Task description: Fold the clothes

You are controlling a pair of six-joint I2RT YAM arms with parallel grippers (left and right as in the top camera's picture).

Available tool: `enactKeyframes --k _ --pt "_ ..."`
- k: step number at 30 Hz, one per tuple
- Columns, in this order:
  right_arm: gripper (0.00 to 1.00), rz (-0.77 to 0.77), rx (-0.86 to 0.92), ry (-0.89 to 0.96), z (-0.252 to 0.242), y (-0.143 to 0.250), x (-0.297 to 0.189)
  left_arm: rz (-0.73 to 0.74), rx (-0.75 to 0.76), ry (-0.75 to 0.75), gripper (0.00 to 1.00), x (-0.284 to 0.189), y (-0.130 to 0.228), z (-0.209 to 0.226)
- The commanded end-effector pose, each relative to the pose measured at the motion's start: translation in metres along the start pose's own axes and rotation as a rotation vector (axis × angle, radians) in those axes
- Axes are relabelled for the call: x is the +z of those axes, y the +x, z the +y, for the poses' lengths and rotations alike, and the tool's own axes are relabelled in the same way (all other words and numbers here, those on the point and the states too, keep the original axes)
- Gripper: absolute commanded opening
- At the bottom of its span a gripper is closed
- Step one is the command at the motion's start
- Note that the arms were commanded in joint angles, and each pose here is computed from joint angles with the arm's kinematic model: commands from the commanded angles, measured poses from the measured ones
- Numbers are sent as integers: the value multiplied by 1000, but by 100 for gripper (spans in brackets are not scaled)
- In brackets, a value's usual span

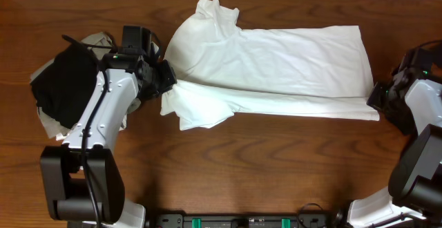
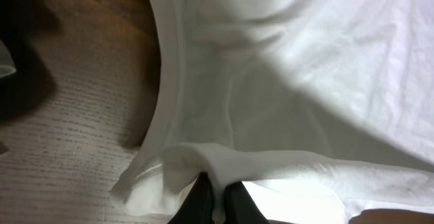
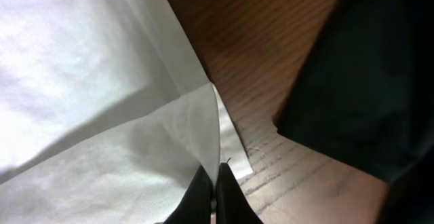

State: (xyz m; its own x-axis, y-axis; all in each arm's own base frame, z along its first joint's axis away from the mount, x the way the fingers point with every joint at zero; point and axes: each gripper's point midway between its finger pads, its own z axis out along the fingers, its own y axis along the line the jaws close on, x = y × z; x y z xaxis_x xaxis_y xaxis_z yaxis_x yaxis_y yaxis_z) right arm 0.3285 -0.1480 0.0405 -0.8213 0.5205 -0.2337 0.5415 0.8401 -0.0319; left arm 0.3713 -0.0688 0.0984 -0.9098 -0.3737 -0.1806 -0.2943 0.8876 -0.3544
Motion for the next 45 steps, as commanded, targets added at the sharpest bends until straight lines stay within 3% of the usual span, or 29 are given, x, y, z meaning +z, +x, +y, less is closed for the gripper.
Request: enactKeyframes --k 1,8,21,24,27,30,32,37,45 --pt "1 -7 16 -5 1 2 4 22 -17 -20 6 11 2 6" --pt "1 -92 79 -41 8 -19 4 53 -26 -38 6 33 1 12" --pt "4 -184 105 -153 28 -44 -1 -44 2 10 8 38 -24 1" --pt "10 -190 105 -155 28 -45 0 -43 1 10 15 39 -24 1" --pt "15 -192 104 -156 29 -46 0 -39 0 8 16 40 -24 2" --pt "26 -194 104 -156 29 -46 1 -37 -1 7 34 41 -23 2" --pt "28 -191 104 -156 29 -46 1 -37 -1 7 42 41 -23 2" --pt "30 -149 102 -146 27 -35 3 -13 -7 -5 45 41 -17 5" --pt "30 -50 97 -124 23 -5 14 210 -69 -106 49 34 38 29"
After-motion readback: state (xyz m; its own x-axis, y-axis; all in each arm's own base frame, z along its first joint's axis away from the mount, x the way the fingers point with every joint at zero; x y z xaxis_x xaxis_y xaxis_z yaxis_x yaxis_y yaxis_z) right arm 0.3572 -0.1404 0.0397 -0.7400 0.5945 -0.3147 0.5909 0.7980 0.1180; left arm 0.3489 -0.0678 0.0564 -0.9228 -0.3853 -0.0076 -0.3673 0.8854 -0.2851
